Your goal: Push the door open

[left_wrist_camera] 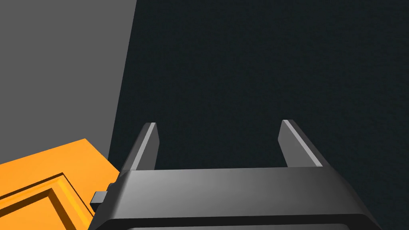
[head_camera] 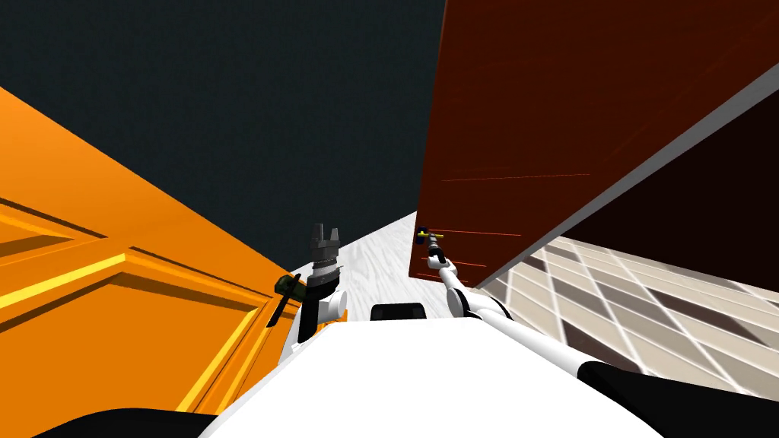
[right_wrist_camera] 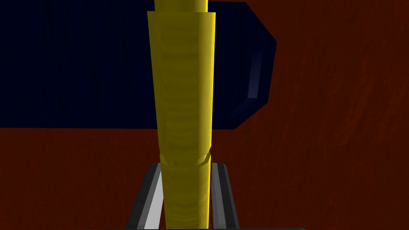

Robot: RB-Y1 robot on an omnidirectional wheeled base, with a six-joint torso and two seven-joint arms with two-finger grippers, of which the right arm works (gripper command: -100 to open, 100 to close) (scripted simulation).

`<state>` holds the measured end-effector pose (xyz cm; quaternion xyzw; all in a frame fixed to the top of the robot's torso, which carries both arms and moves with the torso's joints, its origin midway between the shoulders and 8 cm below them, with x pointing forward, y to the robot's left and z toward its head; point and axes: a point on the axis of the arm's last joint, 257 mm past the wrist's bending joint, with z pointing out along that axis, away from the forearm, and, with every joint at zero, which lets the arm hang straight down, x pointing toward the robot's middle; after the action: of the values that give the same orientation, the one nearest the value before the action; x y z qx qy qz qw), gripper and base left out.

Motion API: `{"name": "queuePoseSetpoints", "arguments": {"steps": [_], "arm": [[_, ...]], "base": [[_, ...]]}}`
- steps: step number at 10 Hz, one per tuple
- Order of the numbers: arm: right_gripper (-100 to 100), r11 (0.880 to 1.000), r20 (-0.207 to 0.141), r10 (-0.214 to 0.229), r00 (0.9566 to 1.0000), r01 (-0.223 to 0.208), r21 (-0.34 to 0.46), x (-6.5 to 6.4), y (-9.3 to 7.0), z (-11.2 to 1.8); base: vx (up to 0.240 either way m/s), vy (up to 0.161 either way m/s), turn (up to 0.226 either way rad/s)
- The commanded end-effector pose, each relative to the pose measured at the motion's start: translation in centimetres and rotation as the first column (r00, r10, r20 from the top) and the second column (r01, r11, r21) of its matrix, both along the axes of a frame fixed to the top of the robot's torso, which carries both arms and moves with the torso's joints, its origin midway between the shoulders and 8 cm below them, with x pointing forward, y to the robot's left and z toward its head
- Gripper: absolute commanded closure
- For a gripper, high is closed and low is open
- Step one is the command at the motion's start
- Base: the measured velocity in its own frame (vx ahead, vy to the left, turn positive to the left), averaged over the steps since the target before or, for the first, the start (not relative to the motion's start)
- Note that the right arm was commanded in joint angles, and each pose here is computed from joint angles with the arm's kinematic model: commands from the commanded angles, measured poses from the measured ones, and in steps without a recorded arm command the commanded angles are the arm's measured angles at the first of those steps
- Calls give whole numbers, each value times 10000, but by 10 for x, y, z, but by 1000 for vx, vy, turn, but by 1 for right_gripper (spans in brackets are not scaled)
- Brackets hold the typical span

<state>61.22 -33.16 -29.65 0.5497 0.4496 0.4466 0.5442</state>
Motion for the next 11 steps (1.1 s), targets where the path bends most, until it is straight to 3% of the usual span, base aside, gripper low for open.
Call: {"name": "queuePoseSetpoints", "arguments": {"steps": [1, 7, 8, 11], "arm": [[100, 10000, 0, 0, 10000, 0, 0, 0, 0, 0], [100, 9954, 79, -951, 9954, 951, -68, -10, -48, 4], [100, 9954, 79, -951, 9954, 951, -68, -10, -48, 4], [100, 9901, 85, -1399, 9901, 1399, -58, -17, -69, 4]], "base": [[80, 18, -28], [189, 64, -47], [140, 58, -41], [147, 70, -44]]}}
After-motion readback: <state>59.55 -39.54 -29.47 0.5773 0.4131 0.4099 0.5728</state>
